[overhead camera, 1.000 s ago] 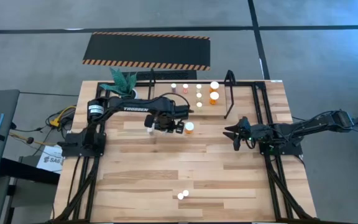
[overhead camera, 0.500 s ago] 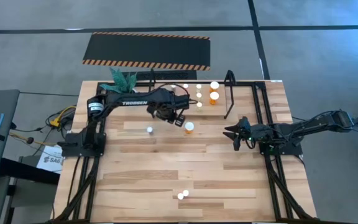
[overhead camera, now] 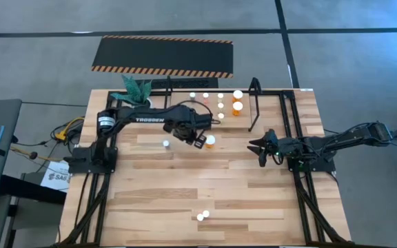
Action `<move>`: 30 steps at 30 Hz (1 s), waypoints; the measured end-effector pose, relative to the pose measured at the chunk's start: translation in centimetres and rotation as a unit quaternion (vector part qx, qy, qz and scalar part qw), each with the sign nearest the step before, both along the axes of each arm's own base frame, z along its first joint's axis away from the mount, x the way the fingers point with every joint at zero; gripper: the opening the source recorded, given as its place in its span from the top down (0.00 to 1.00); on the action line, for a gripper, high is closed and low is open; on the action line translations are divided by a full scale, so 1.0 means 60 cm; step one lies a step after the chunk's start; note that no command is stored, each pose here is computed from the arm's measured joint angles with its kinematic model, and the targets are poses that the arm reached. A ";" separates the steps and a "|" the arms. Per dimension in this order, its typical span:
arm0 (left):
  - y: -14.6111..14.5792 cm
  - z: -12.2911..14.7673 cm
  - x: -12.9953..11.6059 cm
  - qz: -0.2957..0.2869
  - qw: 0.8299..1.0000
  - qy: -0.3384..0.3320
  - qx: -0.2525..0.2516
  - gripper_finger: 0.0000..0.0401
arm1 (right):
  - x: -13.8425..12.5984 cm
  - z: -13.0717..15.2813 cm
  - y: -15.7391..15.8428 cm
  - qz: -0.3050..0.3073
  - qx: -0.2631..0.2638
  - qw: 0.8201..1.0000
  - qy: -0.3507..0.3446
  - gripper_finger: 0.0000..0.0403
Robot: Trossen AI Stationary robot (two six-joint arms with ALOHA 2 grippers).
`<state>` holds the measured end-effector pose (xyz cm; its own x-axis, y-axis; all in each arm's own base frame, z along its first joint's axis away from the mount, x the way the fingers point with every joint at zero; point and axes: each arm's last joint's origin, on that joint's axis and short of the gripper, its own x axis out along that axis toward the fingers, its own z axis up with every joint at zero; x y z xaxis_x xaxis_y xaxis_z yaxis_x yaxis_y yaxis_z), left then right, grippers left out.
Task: Pick and place medicine bottles onto shelf by color
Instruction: Put the blue pill bottle on the shelf
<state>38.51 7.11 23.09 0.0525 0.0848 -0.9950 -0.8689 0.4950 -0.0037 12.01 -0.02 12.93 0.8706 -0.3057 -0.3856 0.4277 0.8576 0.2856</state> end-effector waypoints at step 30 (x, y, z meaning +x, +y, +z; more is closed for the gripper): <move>-0.041 -0.097 0.034 0.026 0.993 0.056 -0.099 0.76 | 0.000 0.000 0.000 0.000 0.000 1.000 0.001 0.60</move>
